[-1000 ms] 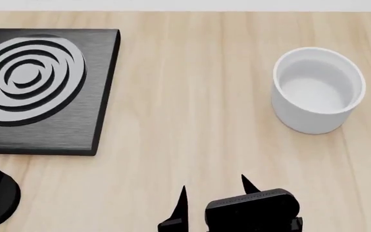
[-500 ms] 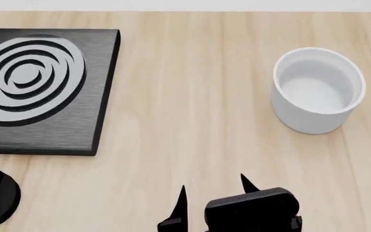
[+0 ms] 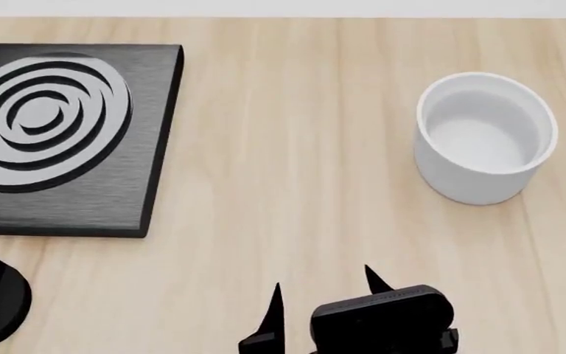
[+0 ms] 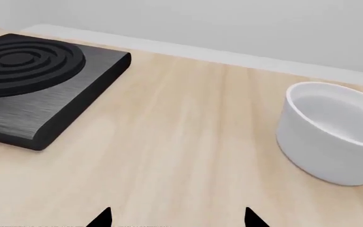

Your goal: Put the frying pan on the cabinet shelf.

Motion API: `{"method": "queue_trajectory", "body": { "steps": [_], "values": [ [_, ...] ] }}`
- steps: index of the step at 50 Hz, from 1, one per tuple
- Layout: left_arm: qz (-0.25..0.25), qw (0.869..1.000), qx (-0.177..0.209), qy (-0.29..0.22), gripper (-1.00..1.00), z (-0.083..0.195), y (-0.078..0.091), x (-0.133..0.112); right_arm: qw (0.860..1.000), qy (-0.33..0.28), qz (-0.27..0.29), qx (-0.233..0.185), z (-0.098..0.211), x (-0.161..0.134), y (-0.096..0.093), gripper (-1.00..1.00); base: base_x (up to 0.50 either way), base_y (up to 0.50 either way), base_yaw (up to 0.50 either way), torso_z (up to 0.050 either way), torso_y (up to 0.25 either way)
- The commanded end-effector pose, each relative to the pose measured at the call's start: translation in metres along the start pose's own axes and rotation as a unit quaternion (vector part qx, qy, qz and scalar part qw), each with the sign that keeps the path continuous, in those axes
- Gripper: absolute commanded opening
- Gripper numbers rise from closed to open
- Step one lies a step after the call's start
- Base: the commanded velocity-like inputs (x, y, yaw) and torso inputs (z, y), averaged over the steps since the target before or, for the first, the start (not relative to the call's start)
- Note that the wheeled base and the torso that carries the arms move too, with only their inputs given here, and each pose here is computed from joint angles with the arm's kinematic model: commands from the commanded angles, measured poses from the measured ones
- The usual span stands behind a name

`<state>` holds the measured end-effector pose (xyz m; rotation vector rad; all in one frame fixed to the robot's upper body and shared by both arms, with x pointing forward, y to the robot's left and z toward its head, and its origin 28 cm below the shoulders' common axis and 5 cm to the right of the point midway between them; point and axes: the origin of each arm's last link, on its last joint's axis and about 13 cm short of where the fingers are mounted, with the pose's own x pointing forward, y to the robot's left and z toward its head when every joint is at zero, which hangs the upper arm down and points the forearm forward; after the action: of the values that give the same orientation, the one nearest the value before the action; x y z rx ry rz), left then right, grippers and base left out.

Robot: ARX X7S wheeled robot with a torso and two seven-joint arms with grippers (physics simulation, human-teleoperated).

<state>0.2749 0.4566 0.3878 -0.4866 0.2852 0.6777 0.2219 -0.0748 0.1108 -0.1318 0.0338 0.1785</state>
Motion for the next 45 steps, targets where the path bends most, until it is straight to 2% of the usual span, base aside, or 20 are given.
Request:
{"method": "queue_trajectory", "body": {
  "steps": [1, 27, 33, 35, 39, 45],
  "values": [
    [0.018, 1.0, 0.013, -0.02, 1.0, 0.007, -0.001, -0.003, 1.0, 0.002, 0.002, 0.005, -0.001, 0.0, 0.001, 1.0, 0.0, 0.0, 0.0, 0.0, 0.0],
    [0.012, 0.997, 0.049, -0.052, 1.0, 0.031, 0.006, -0.042, 1.0, 0.0, 0.001, 0.011, -0.008, -0.004, 0.001, 1.0, 0.0, 0.0, 0.0, 0.0, 0.0],
    [-0.048, 0.995, 0.059, -0.068, 1.0, 0.028, -0.002, -0.059, 1.0, -0.002, -0.002, 0.013, -0.009, -0.006, 0.001, 1.0, 0.0, 0.0, 0.0, 0.0, 0.0],
    [-0.055, 0.992, 0.086, -0.068, 1.0, 0.022, -0.004, -0.063, 1.0, -0.002, -0.003, 0.014, -0.009, -0.008, 0.001, 1.0, 0.0, 0.0, 0.0, 0.0, 0.0],
    [-0.094, 0.987, 0.106, -0.074, 1.0, 0.019, -0.007, -0.071, 1.0, -0.002, 0.0, 0.012, -0.01, -0.01, 0.002, 1.0, 0.0, 0.0, 0.0, 0.0, 0.0],
    [-0.111, 0.982, 0.125, -0.089, 1.0, 0.021, -0.004, -0.084, 1.0, -0.002, 0.0, 0.013, -0.01, -0.013, 0.004, 1.0, 0.0, 0.0, 0.0, 0.0, 0.0]
  ]
}}
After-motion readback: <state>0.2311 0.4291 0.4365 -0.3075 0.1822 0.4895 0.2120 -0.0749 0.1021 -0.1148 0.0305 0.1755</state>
